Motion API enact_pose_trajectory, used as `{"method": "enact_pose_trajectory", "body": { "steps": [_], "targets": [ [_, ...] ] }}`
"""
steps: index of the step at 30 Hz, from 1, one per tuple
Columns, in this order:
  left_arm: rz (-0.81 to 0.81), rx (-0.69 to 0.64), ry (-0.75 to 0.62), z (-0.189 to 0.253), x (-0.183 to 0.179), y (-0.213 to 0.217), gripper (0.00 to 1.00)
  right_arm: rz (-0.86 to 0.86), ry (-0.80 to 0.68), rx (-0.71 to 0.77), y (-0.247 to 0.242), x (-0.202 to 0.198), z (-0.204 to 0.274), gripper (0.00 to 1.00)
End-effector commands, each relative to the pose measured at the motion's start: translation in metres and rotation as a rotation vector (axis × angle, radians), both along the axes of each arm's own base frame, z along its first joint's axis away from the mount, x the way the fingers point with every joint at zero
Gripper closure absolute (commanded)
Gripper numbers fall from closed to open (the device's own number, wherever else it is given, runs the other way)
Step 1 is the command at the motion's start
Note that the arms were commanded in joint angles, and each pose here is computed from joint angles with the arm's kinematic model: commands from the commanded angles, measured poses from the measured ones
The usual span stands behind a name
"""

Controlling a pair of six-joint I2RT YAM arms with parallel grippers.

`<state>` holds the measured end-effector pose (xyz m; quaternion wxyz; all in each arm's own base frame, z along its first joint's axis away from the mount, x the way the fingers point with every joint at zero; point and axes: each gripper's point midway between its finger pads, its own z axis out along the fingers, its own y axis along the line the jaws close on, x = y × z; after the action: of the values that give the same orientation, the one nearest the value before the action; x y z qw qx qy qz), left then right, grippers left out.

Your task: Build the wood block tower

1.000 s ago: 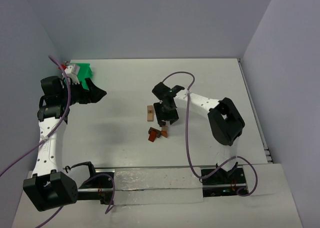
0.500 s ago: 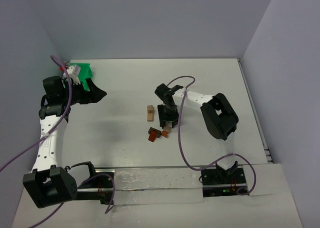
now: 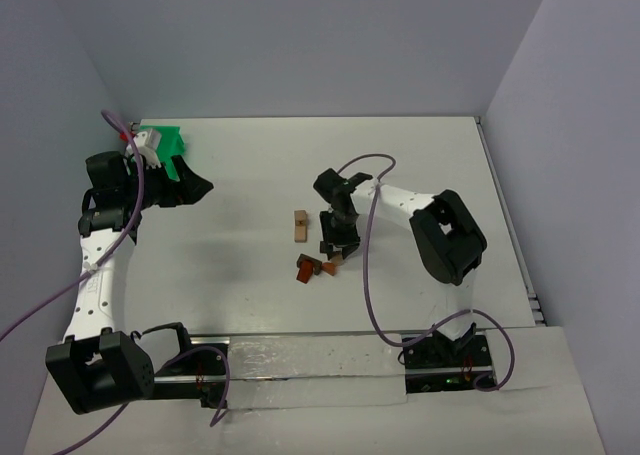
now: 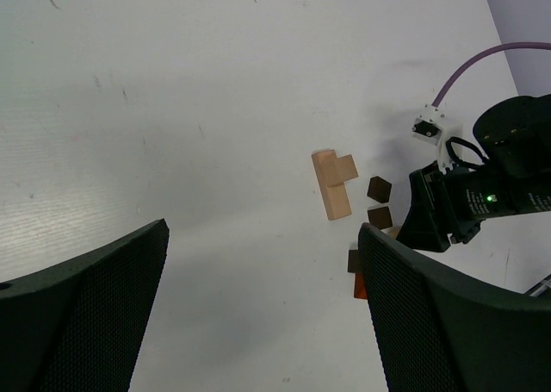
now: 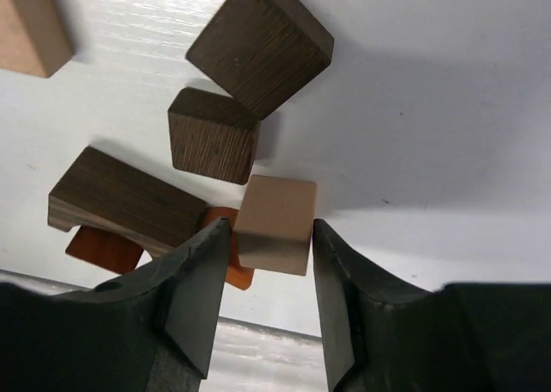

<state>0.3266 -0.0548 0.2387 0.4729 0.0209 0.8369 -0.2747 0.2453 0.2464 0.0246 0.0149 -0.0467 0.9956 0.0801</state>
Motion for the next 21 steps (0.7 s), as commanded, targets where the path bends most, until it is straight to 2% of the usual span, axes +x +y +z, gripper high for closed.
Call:
{"method": "enact_pose_trajectory", "body": {
  "steps": [1, 7, 10, 12, 16, 21],
  "targets": [
    [0.009, 0.007, -0.054, 0.012, 0.005, 0.002, 0.04, 0.005, -0.089, 0.054, 0.008, 0.009, 0.027, 0.58],
    [0.018, 0.018, -0.054, 0.011, 0.003, 0.004, 0.04, 0.057, -0.186, 0.066, 0.021, 0.01, 0.055, 0.81],
    [0.026, 0.017, -0.052, 0.011, 0.003, 0.005, 0.04, 0.068, -0.225, 0.061, 0.027, 0.017, 0.072, 0.95],
    [0.032, 0.013, -0.053, 0.012, 0.004, 0.005, 0.04, 0.078, -0.236, 0.066, 0.034, 0.021, 0.084, 1.0],
    [0.053, 0.017, -0.057, 0.015, 0.006, 0.008, 0.03, 0.084, -0.226, 0.046, 0.05, 0.026, 0.083, 1.0],
    [0.074, 0.036, -0.056, 0.016, 0.006, 0.012, 0.03, 0.065, -0.25, 0.098, 0.073, 0.04, 0.102, 1.0]
  ]
}}
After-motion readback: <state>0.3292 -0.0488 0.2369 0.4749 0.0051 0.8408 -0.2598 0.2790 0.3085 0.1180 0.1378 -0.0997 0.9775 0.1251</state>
